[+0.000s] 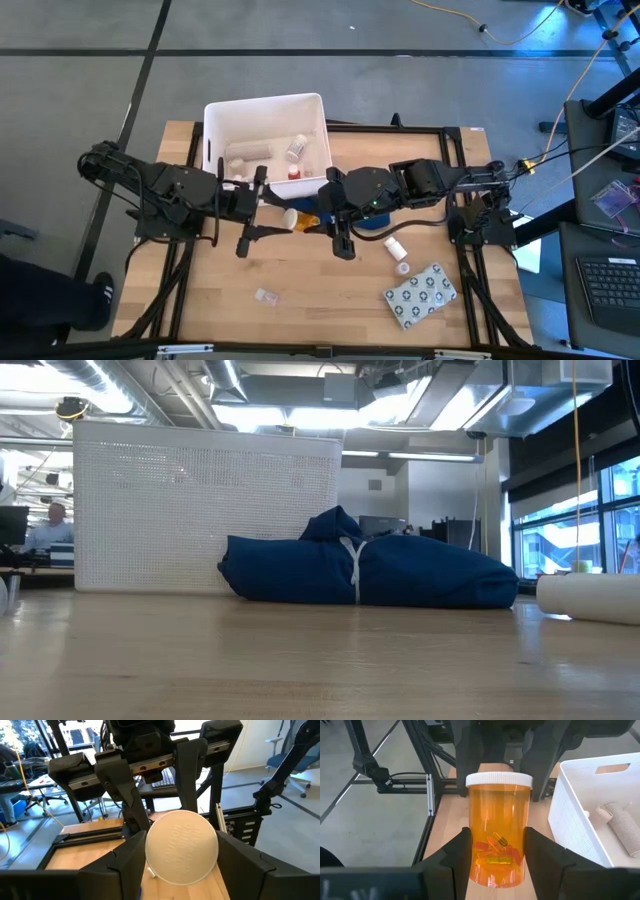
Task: Pick & place medical supplies in basket/bin
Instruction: Put the orange pill bottle into the white container
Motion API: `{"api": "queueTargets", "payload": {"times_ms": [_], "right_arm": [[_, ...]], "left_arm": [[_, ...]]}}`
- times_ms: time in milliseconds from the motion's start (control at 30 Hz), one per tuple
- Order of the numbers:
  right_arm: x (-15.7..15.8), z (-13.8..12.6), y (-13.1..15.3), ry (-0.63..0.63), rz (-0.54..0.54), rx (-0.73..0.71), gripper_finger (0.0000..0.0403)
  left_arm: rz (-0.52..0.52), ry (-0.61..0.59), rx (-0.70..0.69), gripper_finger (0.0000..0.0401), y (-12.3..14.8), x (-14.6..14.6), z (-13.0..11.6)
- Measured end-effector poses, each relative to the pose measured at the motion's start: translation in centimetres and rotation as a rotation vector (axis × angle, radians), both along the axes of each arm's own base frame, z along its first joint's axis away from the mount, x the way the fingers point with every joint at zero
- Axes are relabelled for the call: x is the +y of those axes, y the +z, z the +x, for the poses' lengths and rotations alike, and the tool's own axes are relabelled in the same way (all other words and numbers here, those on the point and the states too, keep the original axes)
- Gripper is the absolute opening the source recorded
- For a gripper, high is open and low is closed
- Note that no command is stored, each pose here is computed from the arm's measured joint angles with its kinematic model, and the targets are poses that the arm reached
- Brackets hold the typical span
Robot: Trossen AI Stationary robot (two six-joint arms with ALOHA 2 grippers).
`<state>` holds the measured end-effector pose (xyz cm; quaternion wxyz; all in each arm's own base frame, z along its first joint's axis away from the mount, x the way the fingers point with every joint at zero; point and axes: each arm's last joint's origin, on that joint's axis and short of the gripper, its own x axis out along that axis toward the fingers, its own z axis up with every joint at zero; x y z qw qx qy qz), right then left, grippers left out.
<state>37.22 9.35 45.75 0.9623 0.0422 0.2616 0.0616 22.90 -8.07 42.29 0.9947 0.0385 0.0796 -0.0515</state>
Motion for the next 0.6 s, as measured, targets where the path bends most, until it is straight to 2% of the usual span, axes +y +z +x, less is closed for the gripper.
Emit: {"api": "queueTargets", "payload": {"times_ms": [367,467,600], "right_arm": [[0.04,-0.01,-0.02,0.024,0.016,0.006,0.0163],[0.05,-0.03,0.00,0.027,0.013,0.005,0.0190],[-0.10,-0.55,0.33,0.051,-0.028,0.008,0.0251]], "left_arm": [[-0.005,0.003,0.003,0.0211,-0.03,0.00,0.01],[-0.004,0.001,0.003,0.0211,-0.03,-0.01,0.01],[-0.003,0.000,0.011,0.0211,-0.11,-0.01,-0.01]]}}
